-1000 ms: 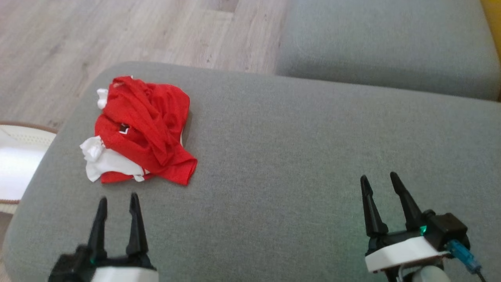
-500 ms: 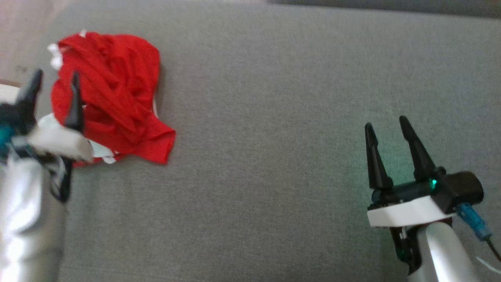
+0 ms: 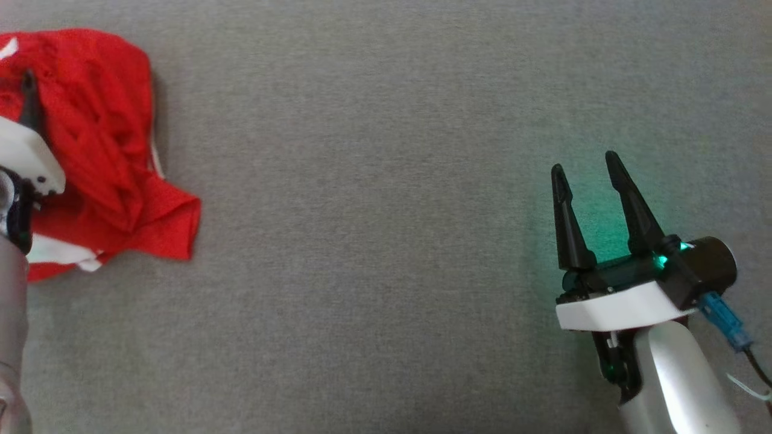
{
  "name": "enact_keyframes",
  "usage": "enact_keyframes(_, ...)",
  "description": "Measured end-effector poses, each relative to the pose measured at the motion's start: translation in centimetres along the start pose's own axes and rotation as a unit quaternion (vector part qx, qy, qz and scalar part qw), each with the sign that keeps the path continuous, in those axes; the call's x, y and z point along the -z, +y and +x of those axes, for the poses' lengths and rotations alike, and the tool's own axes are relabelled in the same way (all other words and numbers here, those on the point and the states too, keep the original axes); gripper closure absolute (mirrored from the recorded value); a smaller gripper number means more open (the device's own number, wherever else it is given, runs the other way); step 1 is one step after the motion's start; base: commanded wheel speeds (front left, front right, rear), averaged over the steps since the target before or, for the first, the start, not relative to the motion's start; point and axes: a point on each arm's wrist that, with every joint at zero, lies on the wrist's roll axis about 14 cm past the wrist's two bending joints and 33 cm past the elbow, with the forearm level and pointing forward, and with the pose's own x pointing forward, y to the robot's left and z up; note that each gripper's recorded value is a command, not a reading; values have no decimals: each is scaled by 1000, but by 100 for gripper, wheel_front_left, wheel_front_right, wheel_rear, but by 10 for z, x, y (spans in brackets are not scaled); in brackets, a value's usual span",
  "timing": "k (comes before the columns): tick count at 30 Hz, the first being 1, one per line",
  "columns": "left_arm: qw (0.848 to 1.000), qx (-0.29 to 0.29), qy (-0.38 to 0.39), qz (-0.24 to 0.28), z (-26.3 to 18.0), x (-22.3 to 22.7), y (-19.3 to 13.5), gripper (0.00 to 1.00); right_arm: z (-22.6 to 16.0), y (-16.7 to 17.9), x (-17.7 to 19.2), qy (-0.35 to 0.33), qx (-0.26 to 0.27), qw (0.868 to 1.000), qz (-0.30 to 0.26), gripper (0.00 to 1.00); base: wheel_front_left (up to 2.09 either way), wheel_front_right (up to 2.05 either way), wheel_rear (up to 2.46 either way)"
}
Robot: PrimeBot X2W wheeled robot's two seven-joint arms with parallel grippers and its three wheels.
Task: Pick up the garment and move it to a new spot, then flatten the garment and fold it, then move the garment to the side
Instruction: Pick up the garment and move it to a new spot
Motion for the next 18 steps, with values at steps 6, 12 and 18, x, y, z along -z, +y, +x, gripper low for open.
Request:
enact_keyframes(6,1000,10,6,-4,5,9,-10,100,-5,-8,-2,0,14,1000,1,0,0,0,0)
enact_keyframes(12,996,4,-90,2,-8,-38,0,100,-10,-4,-14,-13,10,1000,-5,0,0,0,0)
enact_keyframes(18,979,14,-204,10,-37,-107,-2,100,-17,7,-33,-36,0,999,-7,0,0,0,0)
